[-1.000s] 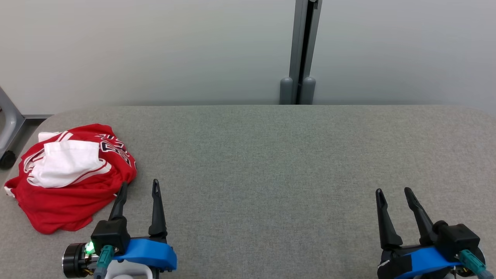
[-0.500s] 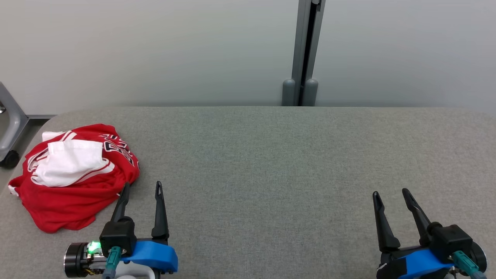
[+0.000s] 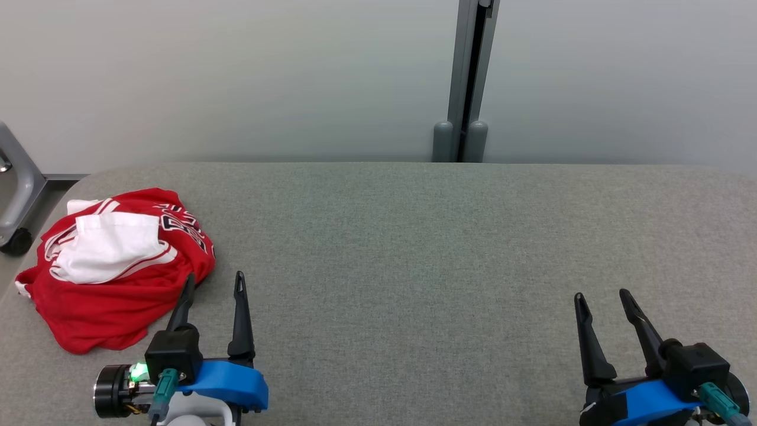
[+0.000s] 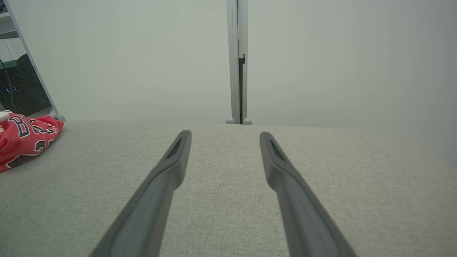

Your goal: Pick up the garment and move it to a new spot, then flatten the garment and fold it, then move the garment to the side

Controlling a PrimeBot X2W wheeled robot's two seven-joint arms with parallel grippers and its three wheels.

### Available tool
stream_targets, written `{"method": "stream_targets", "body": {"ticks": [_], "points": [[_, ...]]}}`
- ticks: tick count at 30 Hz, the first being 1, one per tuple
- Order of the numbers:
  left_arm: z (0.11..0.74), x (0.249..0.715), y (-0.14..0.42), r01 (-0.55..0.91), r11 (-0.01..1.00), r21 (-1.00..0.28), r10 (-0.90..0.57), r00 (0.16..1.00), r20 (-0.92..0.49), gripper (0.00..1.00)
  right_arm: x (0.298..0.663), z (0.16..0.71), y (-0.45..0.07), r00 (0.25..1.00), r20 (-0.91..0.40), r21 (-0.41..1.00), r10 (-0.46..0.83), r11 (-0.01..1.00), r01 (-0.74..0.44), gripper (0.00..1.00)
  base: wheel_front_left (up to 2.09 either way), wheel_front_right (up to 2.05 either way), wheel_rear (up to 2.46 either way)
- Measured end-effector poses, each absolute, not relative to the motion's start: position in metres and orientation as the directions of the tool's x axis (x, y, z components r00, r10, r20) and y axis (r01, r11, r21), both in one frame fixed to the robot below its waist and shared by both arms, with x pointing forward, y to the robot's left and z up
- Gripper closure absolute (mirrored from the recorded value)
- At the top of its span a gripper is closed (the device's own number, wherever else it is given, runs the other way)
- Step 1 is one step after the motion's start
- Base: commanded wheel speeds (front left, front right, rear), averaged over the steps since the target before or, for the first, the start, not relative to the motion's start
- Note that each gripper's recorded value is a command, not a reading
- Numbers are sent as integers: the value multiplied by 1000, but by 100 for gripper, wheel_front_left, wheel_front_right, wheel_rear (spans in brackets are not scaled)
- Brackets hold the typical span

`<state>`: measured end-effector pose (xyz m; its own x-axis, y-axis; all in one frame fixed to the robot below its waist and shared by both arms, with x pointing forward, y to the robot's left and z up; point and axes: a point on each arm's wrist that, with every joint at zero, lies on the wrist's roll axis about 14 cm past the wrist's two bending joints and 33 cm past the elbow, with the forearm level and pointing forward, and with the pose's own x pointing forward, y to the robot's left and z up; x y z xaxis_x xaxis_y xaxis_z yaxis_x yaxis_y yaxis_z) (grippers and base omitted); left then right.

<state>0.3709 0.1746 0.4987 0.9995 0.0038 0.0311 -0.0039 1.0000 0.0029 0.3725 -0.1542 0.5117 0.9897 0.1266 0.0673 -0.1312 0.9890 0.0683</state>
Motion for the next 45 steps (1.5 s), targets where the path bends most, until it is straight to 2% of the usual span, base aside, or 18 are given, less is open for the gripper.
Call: {"method": "stream_targets", "body": {"ticks": [16,29,45], "points": [[502,367,193,-59,998,14,58,998,28,0,379,509,-140,984,51,74,168,982,-172,0,0,0,0],[509,340,255,-236,971,37,234,971,42,0,401,501,-86,948,31,78,316,945,-318,0,0,0,0],[508,282,321,-464,885,30,464,885,30,0,421,496,-9,866,27,73,499,863,-499,0,0,0,0]]}}
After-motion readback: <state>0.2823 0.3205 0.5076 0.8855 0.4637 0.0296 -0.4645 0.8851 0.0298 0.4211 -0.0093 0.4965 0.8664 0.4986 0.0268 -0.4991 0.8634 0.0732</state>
